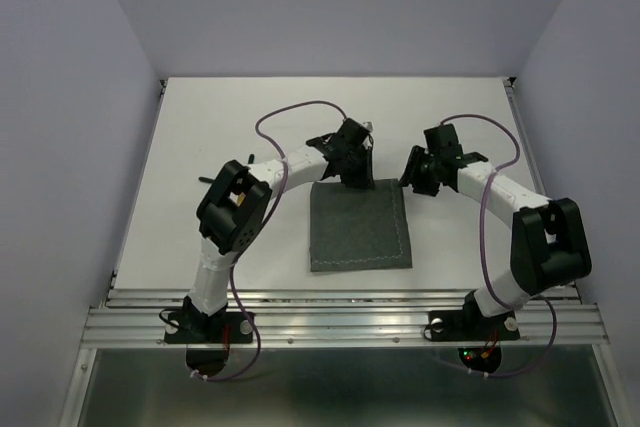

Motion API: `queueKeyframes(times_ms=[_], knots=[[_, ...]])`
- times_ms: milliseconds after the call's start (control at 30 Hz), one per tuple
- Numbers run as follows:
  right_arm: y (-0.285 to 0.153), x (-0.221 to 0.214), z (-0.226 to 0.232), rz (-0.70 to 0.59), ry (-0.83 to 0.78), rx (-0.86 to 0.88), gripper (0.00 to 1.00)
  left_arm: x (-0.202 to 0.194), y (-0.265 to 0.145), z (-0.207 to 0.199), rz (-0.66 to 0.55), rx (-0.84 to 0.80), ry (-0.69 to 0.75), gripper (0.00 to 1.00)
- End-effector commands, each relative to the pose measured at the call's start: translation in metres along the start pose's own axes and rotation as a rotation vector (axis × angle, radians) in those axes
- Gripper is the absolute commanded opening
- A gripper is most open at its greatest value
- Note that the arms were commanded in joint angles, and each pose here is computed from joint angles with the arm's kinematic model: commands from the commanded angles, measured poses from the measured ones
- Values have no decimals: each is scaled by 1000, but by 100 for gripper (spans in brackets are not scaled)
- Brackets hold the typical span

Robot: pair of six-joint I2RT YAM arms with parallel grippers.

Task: Fold the napkin into a case and place the utensils inside
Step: Fold the lower triangle-folded napkin at the center of the board.

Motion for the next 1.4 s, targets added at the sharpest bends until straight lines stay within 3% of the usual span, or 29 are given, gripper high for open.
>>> queueKeyframes(times_ms=[0, 267, 967, 1067, 1100, 1200, 1300, 1367], knots=[[12, 8, 10, 34, -78, -2, 57, 14, 1, -4, -28, -27, -14, 32], [37, 15, 12, 44, -114, -45, 63, 19, 14, 9, -14, -27, -38, 31], [59, -3, 14, 165, -99, 104, 54, 4, 25, 25, 30, -27, -53, 31], [61, -5, 13, 171, -92, 102, 41, 3, 25, 25, 32, -29, -54, 31], [60, -5, 14, 167, -86, 106, 30, 2, 25, 25, 33, -30, -52, 31], [53, -2, 16, 141, -76, 106, 14, 1, 26, 27, 36, -30, -51, 31], [42, 2, 20, 107, -65, 119, 5, -3, 27, 27, 44, -33, -50, 31], [35, 3, 21, 94, -53, 128, 5, -6, 28, 29, 50, -32, -52, 31]])
Point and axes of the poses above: each gripper's point midway between its finger pads, its own y axis out along the fingers, its own z axis along the line the jaws close on, x = y × z, the point moved 9 cm from there along -y, back along the fingers, and after that the axes turned 13 degrees about y, right-handed, at the moved point
